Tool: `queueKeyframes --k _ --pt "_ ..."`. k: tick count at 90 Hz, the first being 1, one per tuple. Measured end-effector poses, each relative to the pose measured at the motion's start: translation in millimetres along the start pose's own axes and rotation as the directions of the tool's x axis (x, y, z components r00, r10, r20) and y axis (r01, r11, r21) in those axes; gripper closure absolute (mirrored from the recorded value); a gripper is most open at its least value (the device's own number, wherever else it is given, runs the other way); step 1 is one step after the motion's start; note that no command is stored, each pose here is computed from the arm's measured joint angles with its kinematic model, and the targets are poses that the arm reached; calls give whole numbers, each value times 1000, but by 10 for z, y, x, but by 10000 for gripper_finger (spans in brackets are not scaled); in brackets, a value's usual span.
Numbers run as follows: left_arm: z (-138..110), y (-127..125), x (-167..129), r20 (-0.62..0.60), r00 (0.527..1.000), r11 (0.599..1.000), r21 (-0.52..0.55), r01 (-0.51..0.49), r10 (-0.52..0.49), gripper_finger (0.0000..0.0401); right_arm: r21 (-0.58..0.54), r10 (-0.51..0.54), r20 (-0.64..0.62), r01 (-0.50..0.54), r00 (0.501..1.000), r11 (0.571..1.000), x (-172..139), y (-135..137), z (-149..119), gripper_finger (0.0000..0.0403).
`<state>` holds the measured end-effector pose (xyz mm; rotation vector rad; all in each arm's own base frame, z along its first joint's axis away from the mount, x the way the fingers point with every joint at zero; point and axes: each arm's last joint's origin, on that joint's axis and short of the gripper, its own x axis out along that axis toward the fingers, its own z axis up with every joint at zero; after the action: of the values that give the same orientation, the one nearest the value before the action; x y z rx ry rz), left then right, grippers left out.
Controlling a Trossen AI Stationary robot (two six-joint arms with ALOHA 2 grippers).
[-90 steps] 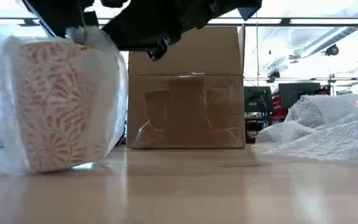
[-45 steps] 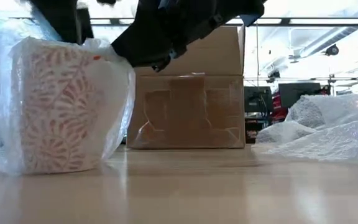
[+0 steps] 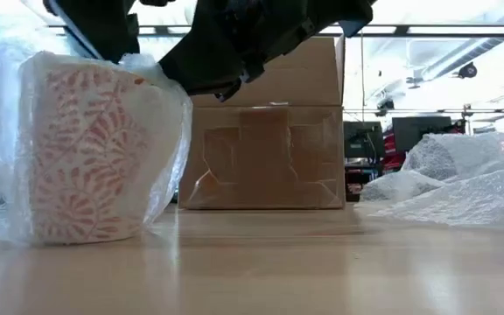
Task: Wrap mug
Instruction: Wrap the orange mug with the bubble wrap
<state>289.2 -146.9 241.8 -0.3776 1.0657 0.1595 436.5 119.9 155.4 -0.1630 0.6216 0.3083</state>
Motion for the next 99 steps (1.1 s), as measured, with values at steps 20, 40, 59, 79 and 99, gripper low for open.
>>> queueKeyframes --k 20,40,59,79,99 --pt "-94 -1 312 -98 994 999 12 -38 39 401 -6 1 2 -1 1000 1000 -25 3 23 384" --pt "-170 43 427 -90 996 999 20 -28 29 401 -31 14 38 -12 999 999 -187 68 168 384" --pt "-132 18 380 -68 998 1000 28 3 -1 401 -39 22 20 -22 1000 999 -26 89 46 384" --pt "-47 -36 161 -44 998 999 22 48 -47 401 -39 19 6 -18 1000 999 7 88 17 384" --pt "72 -33 -250 1 1000 1000 23 17 -17 401 -38 18 1 -18 1000 999 -2 86 14 384"
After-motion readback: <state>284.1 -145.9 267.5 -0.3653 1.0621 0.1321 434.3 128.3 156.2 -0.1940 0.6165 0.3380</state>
